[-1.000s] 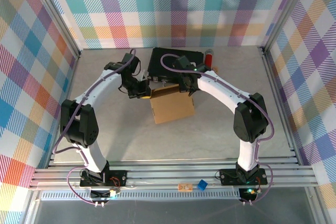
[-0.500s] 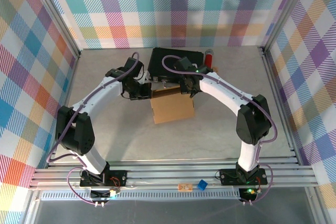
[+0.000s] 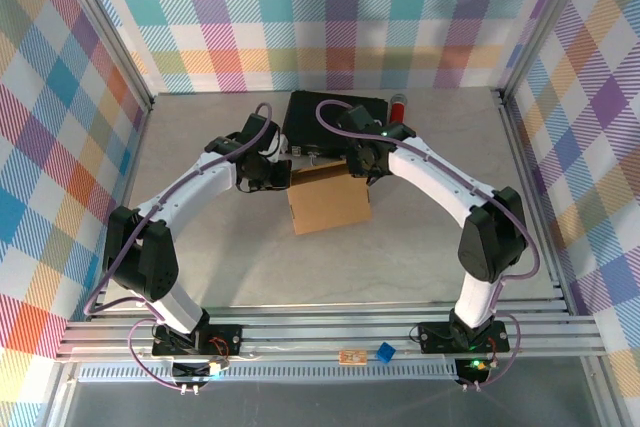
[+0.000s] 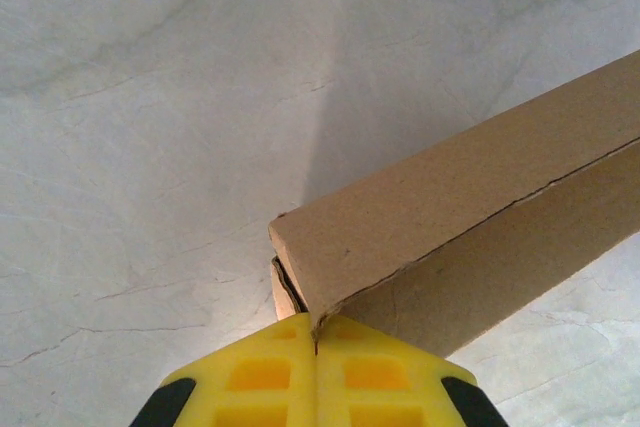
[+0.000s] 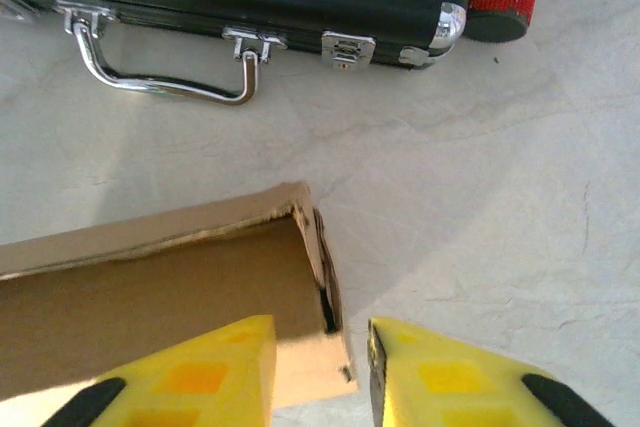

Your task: Fold the paper box

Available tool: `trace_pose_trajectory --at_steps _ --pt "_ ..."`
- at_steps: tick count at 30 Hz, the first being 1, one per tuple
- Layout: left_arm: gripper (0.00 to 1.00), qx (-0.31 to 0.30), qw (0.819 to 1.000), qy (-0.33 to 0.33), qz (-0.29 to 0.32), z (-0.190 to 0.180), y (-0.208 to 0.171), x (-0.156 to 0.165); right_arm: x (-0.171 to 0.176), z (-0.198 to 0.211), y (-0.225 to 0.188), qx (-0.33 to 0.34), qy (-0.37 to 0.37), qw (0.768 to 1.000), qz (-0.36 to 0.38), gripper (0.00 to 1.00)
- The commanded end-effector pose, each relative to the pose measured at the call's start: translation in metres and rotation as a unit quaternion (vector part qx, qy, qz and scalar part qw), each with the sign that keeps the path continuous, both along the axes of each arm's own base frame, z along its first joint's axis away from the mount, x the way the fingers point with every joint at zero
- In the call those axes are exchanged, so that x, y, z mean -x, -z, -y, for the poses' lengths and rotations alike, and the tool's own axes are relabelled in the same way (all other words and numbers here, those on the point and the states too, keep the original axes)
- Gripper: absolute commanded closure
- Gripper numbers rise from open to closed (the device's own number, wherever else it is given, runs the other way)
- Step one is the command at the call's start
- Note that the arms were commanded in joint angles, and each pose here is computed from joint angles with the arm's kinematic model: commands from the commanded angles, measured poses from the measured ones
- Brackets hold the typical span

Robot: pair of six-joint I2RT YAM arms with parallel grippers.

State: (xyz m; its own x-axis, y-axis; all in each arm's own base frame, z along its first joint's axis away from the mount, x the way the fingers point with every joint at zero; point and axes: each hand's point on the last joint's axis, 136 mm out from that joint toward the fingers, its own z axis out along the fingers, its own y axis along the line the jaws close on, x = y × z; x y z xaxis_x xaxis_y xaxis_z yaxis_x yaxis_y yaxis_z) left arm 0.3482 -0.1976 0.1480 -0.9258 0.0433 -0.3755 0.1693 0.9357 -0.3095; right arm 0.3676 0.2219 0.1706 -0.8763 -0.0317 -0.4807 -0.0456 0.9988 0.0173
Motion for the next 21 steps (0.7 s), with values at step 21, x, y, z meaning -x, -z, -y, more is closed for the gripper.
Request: trace_pose_trajectory --at_steps 21 --pt "1.0 -0.036 0.997 0.019 0.069 0.004 -0.02 0.009 0.007 -0.022 -0.042 -0.46 0.303 0.814 -0.188 0.28"
